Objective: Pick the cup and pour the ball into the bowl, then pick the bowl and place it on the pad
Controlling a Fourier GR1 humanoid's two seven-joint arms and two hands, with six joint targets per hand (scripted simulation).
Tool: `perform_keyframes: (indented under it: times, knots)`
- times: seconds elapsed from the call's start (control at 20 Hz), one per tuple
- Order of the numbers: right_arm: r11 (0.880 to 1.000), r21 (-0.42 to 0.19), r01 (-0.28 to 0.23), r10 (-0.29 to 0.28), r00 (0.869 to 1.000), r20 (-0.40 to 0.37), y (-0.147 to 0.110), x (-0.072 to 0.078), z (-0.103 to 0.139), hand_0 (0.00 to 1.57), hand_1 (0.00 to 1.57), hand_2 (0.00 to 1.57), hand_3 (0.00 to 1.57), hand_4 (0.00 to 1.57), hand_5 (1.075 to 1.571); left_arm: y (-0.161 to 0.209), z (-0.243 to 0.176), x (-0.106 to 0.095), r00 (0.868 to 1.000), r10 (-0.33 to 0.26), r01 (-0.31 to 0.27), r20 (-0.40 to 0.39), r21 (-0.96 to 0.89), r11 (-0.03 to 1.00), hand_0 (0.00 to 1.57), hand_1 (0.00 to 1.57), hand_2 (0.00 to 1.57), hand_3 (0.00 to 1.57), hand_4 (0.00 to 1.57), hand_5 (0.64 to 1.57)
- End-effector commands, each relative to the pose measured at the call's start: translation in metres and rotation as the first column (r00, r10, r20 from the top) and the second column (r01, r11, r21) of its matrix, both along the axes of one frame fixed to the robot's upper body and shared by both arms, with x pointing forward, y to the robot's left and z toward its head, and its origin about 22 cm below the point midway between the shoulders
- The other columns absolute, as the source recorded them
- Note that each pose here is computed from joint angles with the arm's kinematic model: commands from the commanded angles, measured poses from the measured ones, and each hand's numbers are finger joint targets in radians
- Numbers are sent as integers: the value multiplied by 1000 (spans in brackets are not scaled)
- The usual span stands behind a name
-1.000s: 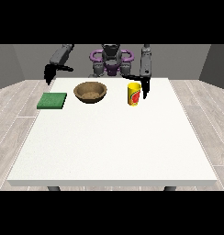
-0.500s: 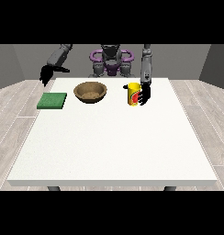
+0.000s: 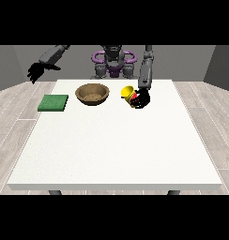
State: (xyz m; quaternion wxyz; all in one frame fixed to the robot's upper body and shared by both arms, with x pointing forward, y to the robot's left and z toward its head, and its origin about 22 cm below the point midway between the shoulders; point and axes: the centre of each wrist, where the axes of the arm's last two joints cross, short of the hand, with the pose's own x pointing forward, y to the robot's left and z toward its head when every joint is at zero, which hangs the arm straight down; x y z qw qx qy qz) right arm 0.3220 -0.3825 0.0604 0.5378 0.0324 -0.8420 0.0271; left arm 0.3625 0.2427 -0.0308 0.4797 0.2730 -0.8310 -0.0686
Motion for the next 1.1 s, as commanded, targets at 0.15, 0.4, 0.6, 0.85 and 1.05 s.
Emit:
perform_keyframes:
  times: [0.15, 0.4, 0.6, 0.85, 1.05]
  knots:
    - [995, 8, 98, -97, 989, -113, -47, -15, -26, 0, 0, 0, 0, 0, 1556, -38, 13, 8, 997, -1, 16, -82, 179, 984, 1348, 1348, 1571, 1571, 989, 1532]
    - [982, 15, 187, -176, 945, -275, -56, -39, -68, 0, 0, 104, 0, 0, 1560, -81, 27, 12, 982, -29, 89, -189, 315, 945, 1372, 1372, 1571, 1571, 1054, 1558]
    - [978, 2, 211, -198, 923, -329, -68, -62, -89, 0, 0, 0, 0, 0, 1558, -98, 27, 8, 968, -22, 121, -249, 391, 912, 1375, 1375, 1571, 1571, 1143, 1567]
    - [978, 5, 208, -198, 937, -289, -59, -55, -92, 0, 0, 39, 0, 0, 1558, -107, 41, 13, 983, 12, 79, -185, 478, 875, 1375, 1375, 1571, 1571, 1143, 1567]
    - [969, 19, 247, -223, 903, -367, -71, -71, -103, 0, 0, 0, 0, 0, 1554, -121, 28, -2, 969, 6, 142, -248, 578, 804, 1346, 1346, 1571, 1571, 1048, 1569]
